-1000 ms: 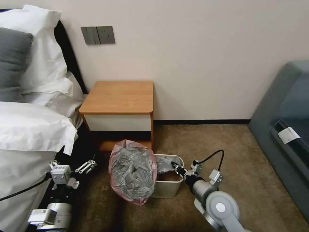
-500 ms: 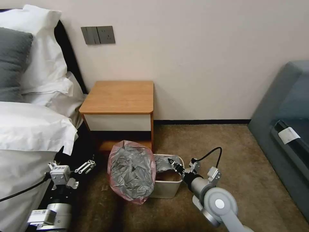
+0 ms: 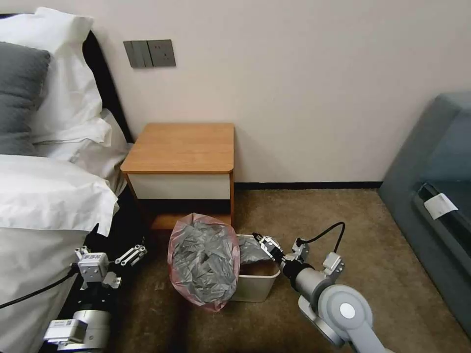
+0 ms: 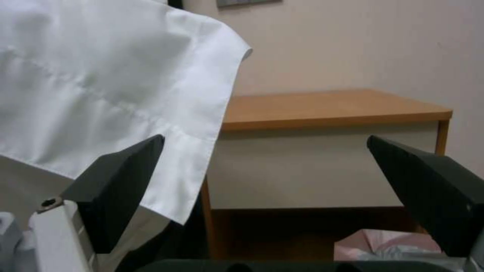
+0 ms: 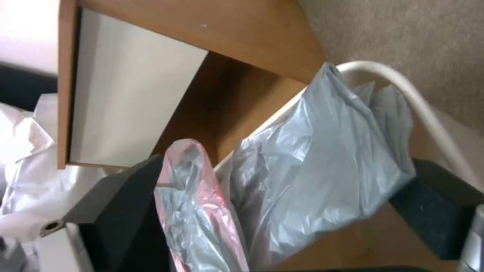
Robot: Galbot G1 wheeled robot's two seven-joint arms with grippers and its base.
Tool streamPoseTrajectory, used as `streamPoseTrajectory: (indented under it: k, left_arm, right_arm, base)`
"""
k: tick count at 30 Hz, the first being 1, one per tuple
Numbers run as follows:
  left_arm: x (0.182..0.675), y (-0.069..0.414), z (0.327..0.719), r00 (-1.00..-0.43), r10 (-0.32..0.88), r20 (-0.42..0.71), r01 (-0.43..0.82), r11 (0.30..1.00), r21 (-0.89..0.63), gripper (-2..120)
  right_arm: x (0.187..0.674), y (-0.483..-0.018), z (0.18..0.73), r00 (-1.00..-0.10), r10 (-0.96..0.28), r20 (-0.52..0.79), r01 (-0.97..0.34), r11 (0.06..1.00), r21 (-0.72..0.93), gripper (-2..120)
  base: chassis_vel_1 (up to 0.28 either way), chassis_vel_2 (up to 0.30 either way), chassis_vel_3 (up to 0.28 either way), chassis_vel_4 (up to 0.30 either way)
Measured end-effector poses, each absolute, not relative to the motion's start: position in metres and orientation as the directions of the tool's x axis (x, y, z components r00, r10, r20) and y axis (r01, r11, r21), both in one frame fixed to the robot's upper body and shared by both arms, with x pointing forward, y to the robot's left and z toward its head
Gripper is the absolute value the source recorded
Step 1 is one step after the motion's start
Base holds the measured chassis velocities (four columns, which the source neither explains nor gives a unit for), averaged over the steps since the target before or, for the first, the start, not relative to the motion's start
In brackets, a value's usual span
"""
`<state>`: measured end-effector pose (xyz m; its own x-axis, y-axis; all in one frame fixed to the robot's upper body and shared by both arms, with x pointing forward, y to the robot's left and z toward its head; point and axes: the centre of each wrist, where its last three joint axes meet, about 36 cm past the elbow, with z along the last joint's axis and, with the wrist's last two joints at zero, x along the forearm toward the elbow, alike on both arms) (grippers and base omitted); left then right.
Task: Pick up the garbage bag from the table and place it over the trash can.
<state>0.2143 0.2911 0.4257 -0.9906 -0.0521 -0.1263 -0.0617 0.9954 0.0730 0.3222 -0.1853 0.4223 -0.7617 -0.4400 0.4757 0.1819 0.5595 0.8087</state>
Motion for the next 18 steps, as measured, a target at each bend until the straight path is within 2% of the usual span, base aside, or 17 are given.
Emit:
streamPoseTrajectory:
  k: [18]
  left_arm:
    - [0.213, 0.29, 0.425, -0.99, -0.052, -0.133, -0.062, 0.995, 0.076, 100]
  right_arm:
    - [0.301, -0.198, 0.473, -0.78, -0.443, 0.442, 0.148, 0.556, 0.818, 100]
  base:
    - [0.0, 0.0, 0.0, 0.0]
